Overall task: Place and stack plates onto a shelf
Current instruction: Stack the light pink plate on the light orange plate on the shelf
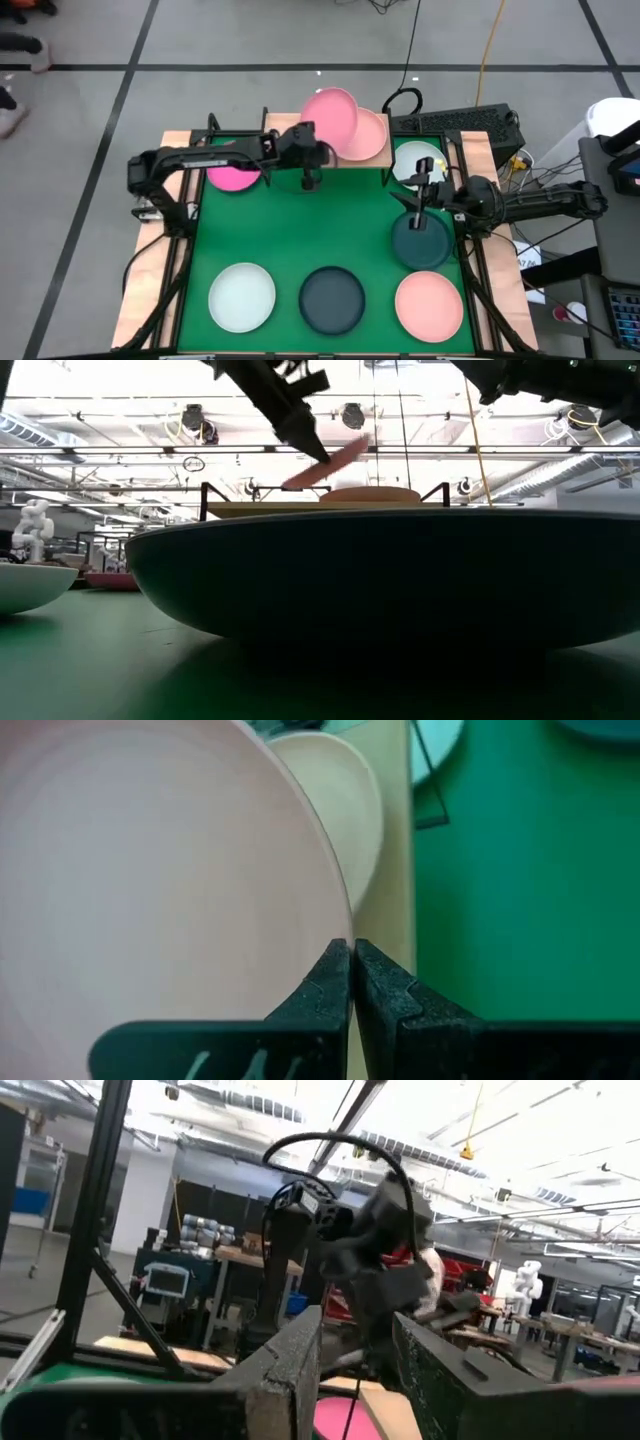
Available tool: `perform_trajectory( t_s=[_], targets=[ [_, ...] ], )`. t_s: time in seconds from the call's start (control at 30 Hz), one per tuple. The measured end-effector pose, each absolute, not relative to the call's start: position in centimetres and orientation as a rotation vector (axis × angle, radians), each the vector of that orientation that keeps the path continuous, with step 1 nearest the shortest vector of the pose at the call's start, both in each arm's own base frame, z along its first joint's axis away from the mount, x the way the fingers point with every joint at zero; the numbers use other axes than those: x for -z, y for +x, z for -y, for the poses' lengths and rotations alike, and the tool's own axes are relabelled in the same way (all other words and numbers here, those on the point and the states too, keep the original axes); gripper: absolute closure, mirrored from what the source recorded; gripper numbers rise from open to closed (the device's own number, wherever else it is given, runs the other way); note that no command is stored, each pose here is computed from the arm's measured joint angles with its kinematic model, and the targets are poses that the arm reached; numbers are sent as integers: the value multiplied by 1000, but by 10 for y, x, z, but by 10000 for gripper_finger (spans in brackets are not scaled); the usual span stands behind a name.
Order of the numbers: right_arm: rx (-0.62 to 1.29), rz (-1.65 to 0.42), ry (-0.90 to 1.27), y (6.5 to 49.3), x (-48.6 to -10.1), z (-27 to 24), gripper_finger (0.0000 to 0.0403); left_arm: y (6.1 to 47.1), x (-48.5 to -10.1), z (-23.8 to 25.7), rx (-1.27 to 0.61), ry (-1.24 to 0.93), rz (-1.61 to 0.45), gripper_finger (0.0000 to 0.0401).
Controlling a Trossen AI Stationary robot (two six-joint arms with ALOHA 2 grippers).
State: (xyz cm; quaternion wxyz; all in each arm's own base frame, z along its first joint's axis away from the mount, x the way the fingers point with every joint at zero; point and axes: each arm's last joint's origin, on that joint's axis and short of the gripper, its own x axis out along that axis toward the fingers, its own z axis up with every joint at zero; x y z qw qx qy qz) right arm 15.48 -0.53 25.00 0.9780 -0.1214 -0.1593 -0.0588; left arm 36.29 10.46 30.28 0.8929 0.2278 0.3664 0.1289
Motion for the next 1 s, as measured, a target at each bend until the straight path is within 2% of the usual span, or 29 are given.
perform_trajectory(
  t_s=[0.27,0.5,0.7,1.0],
  targets=[
    [121,321,-244,155,-250,5,293,396,-293,-116,-183,539,-852,397],
    [118,304,-241,156,-248,5,293,407,-319,-121,-155,616,-873,397],
    [119,308,-241,155,-249,5,293,409,-334,-119,-91,666,-812,397],
    [117,327,-240,155,-250,5,293,418,-312,-129,-30,726,-867,397]
  ],
)
